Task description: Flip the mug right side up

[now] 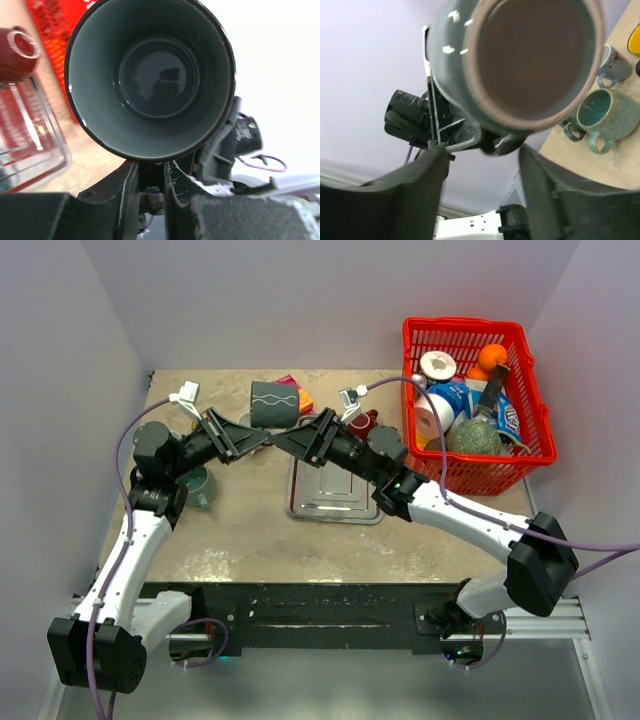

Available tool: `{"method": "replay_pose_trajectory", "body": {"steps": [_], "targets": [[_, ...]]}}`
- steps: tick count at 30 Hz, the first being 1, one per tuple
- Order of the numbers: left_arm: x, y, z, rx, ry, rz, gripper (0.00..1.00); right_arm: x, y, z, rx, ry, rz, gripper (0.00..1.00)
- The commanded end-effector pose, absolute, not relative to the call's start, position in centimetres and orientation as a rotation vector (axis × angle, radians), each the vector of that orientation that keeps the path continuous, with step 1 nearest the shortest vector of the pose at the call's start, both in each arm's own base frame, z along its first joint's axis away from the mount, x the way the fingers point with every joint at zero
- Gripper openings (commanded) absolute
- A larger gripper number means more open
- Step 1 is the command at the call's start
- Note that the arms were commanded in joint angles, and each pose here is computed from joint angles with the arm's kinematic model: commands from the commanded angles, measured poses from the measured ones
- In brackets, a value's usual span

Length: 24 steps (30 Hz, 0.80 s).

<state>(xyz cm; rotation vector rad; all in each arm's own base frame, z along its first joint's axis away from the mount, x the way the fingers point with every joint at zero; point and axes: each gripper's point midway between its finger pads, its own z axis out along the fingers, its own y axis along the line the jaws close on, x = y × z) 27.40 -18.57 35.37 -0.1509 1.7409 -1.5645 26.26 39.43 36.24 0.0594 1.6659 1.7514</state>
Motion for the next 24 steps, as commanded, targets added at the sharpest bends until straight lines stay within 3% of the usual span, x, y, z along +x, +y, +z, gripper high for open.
{"method": "replay_pose_trajectory", "body": {"steps": [1, 5, 15, 24], "targets": [[28.3, -17.2, 37.8, -0.091, 1.646, -1.402, 0.00, 25.2, 38.7, 37.5, 0.039, 1.631, 1.747, 0.69], [28.4, -16.9, 36.7, -0.093, 1.692, -1.340, 0.00, 26.1, 38.2, 34.6, 0.111, 1.746, 1.641, 0.80], [30.1, -14.1, 32.2, -0.124, 1.827, -1.009, 0.00, 28.3, 35.1, 27.8, 0.343, 2.036, 1.255, 0.82], [31.3, -9.9, 22.1, -0.198, 2.100, -0.629, 0.00, 29.4, 31.3, 24.1, 0.429, 2.136, 0.918, 0.86]]}}
